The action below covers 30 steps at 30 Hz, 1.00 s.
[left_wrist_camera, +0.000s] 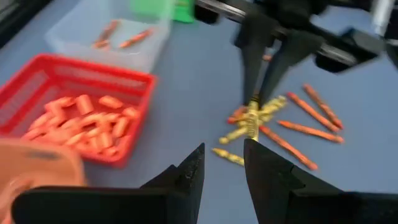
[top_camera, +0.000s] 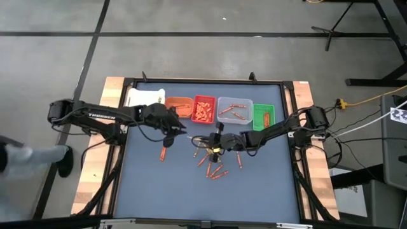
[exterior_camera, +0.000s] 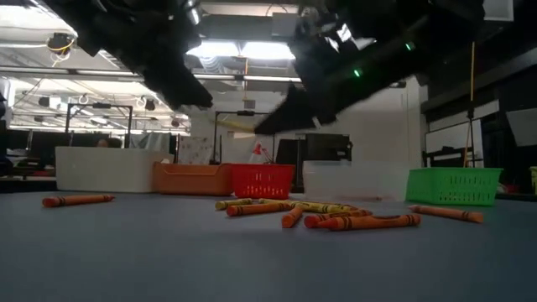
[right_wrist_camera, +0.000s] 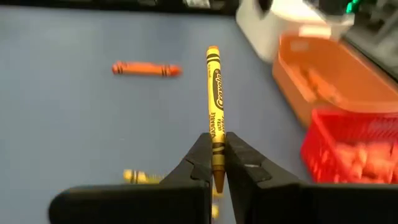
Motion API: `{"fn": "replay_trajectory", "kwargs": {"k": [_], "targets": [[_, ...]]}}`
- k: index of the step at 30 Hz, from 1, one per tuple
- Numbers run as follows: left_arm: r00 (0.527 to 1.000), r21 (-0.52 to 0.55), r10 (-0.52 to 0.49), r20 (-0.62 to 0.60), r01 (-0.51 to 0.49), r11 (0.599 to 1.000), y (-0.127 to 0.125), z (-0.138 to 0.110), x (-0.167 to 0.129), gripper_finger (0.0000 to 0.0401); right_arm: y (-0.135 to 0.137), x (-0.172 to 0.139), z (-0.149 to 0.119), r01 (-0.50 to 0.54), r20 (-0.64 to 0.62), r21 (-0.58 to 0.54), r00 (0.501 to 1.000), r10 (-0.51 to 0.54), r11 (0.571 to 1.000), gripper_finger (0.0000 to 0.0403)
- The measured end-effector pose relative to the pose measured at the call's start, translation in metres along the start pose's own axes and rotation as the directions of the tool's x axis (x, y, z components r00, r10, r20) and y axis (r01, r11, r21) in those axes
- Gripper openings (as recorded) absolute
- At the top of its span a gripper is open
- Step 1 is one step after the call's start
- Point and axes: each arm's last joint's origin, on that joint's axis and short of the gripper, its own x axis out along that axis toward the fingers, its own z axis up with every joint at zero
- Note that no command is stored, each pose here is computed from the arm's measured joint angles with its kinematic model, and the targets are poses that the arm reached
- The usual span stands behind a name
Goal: Sort crayons
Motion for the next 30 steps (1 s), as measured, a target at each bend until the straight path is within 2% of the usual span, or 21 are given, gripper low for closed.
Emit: {"fn": "replay_trajectory", "kwargs": {"k": [3,10,17,30], "targets": [[0.999,0.051,-0.053,-0.002,0.053,0.997,-0.011,0.0,0.001,0.0096,0.001,0.002,0.013,0.0,0.033,-0.04,0.999,0.002,0.999,0.0022],[0.994,0.089,-0.105,-0.014,0.106,0.99,-0.027,-0.002,0.002,0.0096,0.003,0.003,0.027,0.0,0.057,-0.065,0.998,0.004,0.998,0.0023],[0.999,0.105,-0.051,-0.008,0.051,0.993,-0.032,-0.003,0.002,0.0096,0.004,0.004,0.034,0.0,0.079,-0.058,0.997,0.004,0.998,0.0023],[0.999,0.106,-0.034,0.034,0.03,0.994,-0.031,0.001,0.002,0.0096,0.004,0.003,0.034,0.0,0.079,-0.058,0.997,0.004,0.998,0.0024]]}}
